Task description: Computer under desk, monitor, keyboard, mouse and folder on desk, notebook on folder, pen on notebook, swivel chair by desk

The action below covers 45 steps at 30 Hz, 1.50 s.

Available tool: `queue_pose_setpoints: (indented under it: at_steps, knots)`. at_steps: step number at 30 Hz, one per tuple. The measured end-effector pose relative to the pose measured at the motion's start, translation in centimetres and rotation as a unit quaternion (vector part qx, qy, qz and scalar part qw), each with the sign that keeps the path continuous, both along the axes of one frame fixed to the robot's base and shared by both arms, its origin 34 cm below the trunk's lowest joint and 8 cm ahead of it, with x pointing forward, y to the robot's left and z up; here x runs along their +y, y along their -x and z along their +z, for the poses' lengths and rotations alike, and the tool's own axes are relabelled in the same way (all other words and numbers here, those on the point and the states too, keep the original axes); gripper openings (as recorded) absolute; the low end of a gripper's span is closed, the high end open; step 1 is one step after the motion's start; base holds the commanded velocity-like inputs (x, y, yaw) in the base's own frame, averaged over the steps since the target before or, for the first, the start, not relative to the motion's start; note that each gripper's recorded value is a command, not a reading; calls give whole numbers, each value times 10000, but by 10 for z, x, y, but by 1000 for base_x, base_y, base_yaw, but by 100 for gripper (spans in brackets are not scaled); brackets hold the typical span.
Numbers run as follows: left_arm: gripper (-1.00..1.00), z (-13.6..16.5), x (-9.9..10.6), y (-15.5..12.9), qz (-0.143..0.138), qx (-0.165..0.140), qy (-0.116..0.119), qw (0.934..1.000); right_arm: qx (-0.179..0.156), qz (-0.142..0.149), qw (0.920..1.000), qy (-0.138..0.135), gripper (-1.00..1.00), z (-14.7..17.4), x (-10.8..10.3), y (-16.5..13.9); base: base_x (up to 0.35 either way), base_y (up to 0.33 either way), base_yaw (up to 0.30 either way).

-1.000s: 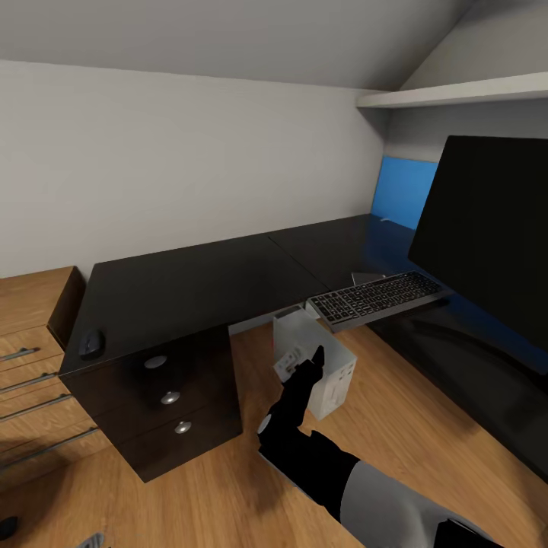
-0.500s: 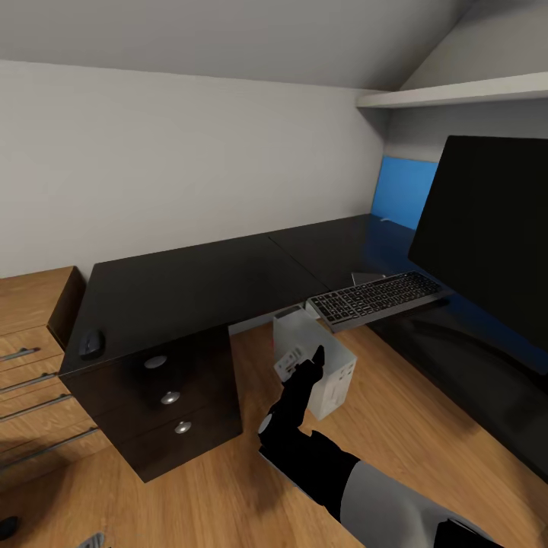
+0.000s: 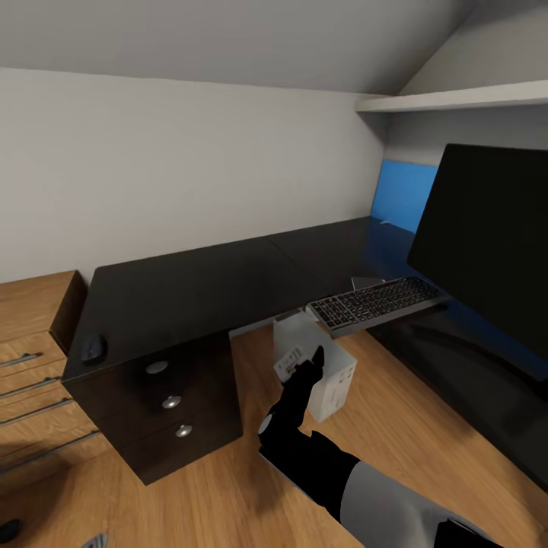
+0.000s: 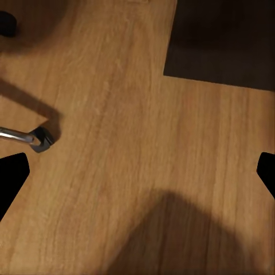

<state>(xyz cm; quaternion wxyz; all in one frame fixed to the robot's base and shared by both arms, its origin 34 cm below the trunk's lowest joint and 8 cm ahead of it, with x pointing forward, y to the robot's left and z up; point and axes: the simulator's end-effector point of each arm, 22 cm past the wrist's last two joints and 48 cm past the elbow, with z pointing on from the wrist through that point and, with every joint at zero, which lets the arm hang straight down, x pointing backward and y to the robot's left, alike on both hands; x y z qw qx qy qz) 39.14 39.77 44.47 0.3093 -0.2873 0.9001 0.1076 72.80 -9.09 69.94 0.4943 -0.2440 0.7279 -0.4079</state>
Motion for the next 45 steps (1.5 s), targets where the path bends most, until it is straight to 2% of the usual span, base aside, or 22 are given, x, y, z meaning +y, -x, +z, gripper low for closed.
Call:
queue_pose_setpoints:
  at_steps: [7, 11, 23, 45]
  knots:
    - [100, 14, 0, -2, -1, 3, 1, 10000, 12, 22, 10000, 2, 100, 13, 1, -2, 0, 0, 0]
    - [100, 8, -5, 7, 36, 51, -32, 10000, -21, 75, 9999, 81, 100, 14, 2, -3, 0, 0, 0]
    - [100, 2, 7, 18, 125, 35, -171, 9998, -69, 24, 9999, -79, 100, 21, 5, -2, 0, 0, 0]
    - [100, 13, 18, 11, 255, -359, -395, 9982, -99, 42, 9999, -77, 100, 22, 6, -2, 0, 0, 0]
